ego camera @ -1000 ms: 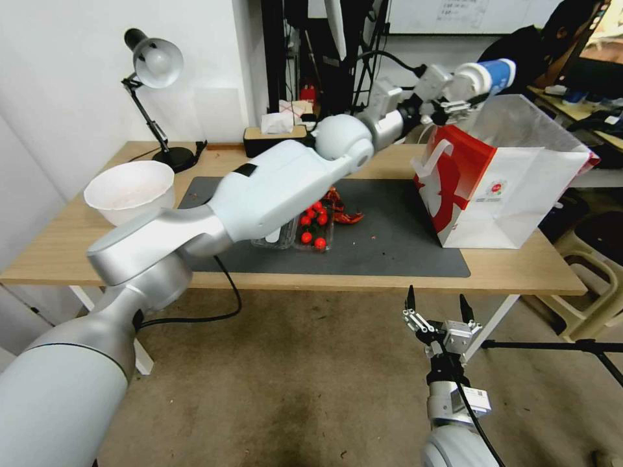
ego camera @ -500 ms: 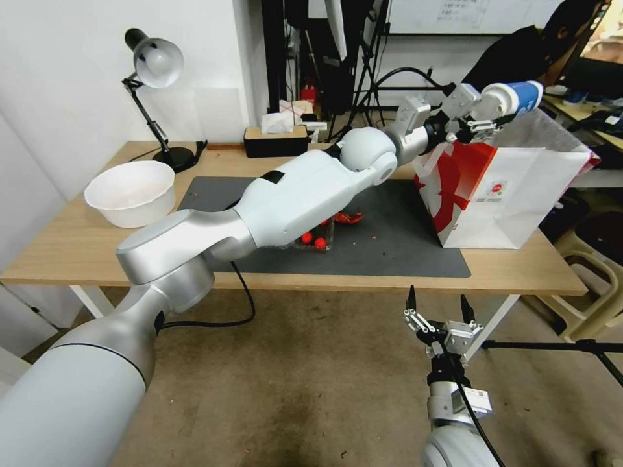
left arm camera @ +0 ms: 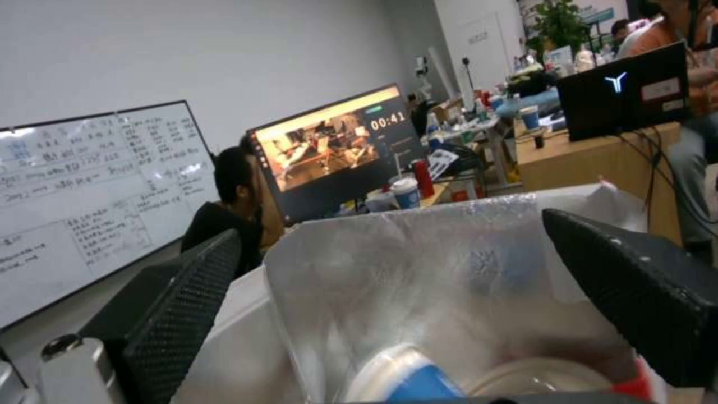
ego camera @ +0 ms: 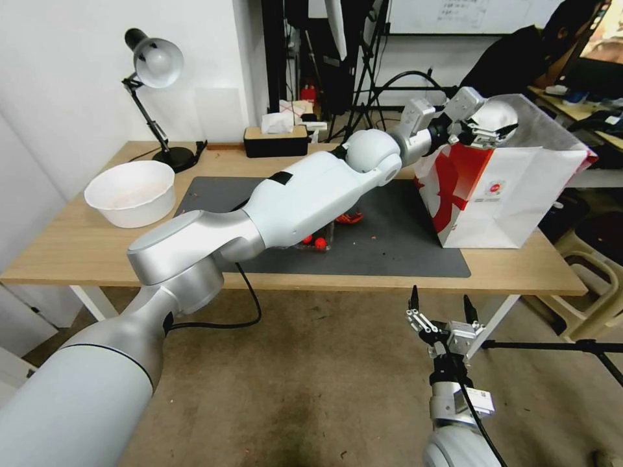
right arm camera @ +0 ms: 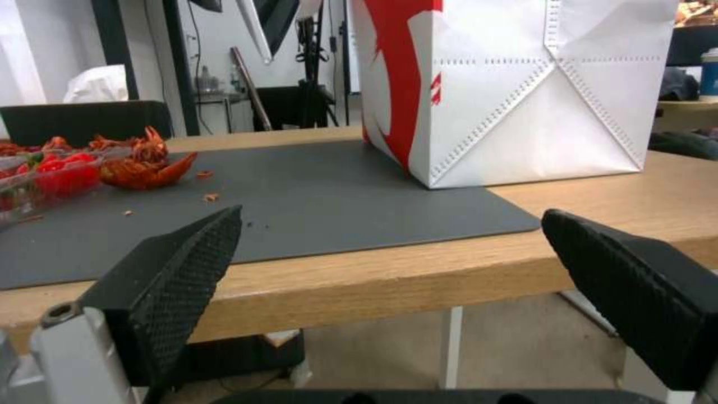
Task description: Pick up the trash from the table and place it into the takeout bag.
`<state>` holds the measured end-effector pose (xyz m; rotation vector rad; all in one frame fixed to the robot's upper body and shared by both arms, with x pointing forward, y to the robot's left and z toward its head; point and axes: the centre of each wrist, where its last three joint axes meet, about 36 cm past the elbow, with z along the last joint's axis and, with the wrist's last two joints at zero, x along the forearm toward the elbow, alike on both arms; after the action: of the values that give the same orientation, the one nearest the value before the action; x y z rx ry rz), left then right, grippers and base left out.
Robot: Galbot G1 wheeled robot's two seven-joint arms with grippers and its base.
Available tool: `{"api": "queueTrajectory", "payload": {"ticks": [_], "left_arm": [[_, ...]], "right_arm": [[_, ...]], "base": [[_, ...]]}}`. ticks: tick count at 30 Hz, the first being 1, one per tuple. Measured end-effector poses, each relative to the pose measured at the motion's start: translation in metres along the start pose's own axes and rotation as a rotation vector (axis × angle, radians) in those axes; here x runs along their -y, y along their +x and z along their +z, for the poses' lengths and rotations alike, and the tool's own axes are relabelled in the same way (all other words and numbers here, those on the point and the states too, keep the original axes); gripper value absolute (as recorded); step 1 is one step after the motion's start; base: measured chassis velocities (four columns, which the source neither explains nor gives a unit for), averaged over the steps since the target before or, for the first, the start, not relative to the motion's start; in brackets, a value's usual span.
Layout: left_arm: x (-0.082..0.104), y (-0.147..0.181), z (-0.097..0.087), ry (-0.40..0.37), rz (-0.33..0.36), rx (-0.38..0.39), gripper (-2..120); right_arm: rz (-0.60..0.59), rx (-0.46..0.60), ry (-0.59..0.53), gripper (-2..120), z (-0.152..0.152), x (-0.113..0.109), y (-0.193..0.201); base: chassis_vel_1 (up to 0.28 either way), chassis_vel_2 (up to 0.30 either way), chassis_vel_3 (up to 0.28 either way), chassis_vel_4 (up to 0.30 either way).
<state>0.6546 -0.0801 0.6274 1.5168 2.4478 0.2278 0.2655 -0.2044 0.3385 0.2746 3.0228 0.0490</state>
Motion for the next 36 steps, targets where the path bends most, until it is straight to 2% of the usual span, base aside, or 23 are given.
{"api": "queueTrajectory", "payload": {"ticks": [9,13,14,17,18,21,22,25,27,30,35,36], "left_arm": [[-0.023,0.032,-0.002,0.000,-0.057,0.001,100],[-0.042,0.072,0.014,0.020,-0.119,-0.017,100],[-0.042,0.072,0.014,0.020,-0.119,-0.017,100],[-0.058,0.108,0.027,0.031,-0.173,-0.035,100],[-0.058,0.108,0.027,0.031,-0.173,-0.035,100],[-0.070,0.149,0.039,0.038,-0.225,-0.056,100],[-0.070,0.149,0.039,0.038,-0.225,-0.056,100],[-0.073,0.187,0.050,0.051,-0.271,-0.077,100],[-0.073,0.195,0.053,0.054,-0.280,-0.079,100],[-0.073,0.228,0.065,0.077,-0.323,-0.088,100],[-0.070,0.253,0.072,0.097,-0.358,-0.087,100],[-0.069,0.269,0.077,0.104,-0.380,-0.092,100]], "right_arm": [[-0.002,0.002,-0.001,100,0.000,0.000,-0.001],[-0.003,0.001,-0.003,100,-0.001,-0.001,0.000],[-0.003,0.001,-0.003,100,-0.001,-0.001,0.000],[-0.004,0.002,-0.003,100,-0.002,-0.002,0.001],[-0.004,0.002,-0.003,100,-0.002,-0.002,0.001],[-0.006,0.002,-0.002,100,-0.002,-0.002,0.001],[-0.006,0.002,-0.002,100,-0.002,-0.002,0.001],[-0.008,0.002,-0.003,100,-0.002,-0.003,0.001],[-0.008,0.002,-0.003,100,-0.003,-0.003,0.001],[-0.012,0.005,-0.003,100,-0.003,-0.004,0.000],[-0.013,0.005,-0.002,100,-0.004,-0.005,0.001],[-0.014,0.005,-0.001,100,-0.004,-0.005,0.002]], "base": [[0.000,0.000,0.000,0.000],[0.000,0.000,0.000,0.000],[0.000,0.000,0.000,0.000],[0.000,0.000,0.000,0.000],[0.000,0.000,0.000,0.000],[0.000,0.000,0.000,0.000],[0.000,0.000,0.000,0.000],[0.000,0.000,0.000,0.000],[0.000,0.000,0.000,0.000],[0.000,0.000,0.000,0.000],[0.000,0.000,0.000,0.000],[0.000,0.000,0.000,0.000]]}}
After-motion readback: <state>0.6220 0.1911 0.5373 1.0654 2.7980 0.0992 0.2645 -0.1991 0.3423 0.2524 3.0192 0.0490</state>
